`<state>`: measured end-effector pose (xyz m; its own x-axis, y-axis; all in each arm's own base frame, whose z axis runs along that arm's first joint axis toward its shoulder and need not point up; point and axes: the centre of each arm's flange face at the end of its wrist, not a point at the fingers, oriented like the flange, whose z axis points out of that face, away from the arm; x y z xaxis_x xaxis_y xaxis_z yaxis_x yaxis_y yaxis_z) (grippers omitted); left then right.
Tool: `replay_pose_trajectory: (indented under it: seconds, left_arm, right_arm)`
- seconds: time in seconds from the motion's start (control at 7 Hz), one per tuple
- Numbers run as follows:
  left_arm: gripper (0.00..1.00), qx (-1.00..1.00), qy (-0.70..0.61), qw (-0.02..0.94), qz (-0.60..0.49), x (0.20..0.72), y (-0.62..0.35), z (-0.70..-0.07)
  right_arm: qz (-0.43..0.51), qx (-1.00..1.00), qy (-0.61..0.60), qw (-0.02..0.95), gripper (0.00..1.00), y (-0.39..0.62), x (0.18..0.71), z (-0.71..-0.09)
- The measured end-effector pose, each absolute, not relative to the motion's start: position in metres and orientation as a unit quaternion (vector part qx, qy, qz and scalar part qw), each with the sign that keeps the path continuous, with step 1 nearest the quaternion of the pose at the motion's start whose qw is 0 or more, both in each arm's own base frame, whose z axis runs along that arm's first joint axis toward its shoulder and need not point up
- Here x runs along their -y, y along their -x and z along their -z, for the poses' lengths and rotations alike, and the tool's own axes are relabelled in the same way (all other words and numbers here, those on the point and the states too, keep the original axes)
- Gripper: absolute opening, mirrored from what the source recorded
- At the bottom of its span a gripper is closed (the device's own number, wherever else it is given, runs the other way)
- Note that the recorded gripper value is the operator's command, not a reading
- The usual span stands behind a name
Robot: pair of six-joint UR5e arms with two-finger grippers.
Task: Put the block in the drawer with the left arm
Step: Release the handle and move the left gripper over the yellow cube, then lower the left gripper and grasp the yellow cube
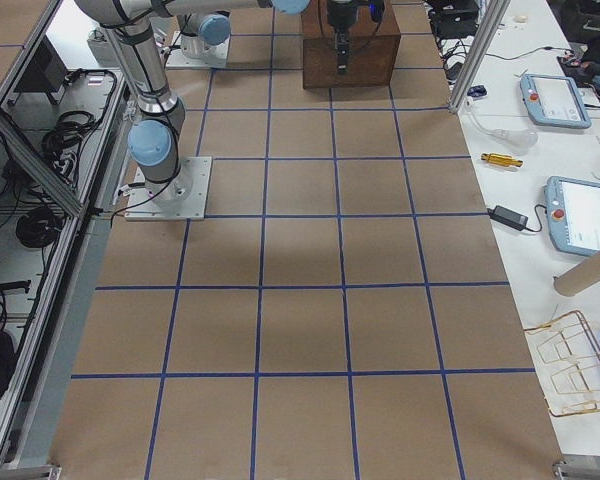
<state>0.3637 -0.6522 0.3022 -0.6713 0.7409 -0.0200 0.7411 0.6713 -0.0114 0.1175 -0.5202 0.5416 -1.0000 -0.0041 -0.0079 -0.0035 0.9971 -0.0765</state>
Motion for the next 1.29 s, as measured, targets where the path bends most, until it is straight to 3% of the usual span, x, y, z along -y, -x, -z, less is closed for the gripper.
replay_pose_trajectory:
  seconds: [0.57,1.29]
  left_arm:
    - [1.0,-0.808,-0.587,0.044,0.017,0.701,-0.358,-0.275]
    - [1.0,-0.764,-0.643,0.046,0.026,0.734,-0.373,-0.244]
  right_arm:
    - [0.038,-0.999,0.002,0.004,1.0,-0.118,0.52,-0.542]
    - [0.038,-0.999,0.002,0.004,1.0,-0.118,0.52,-0.542]
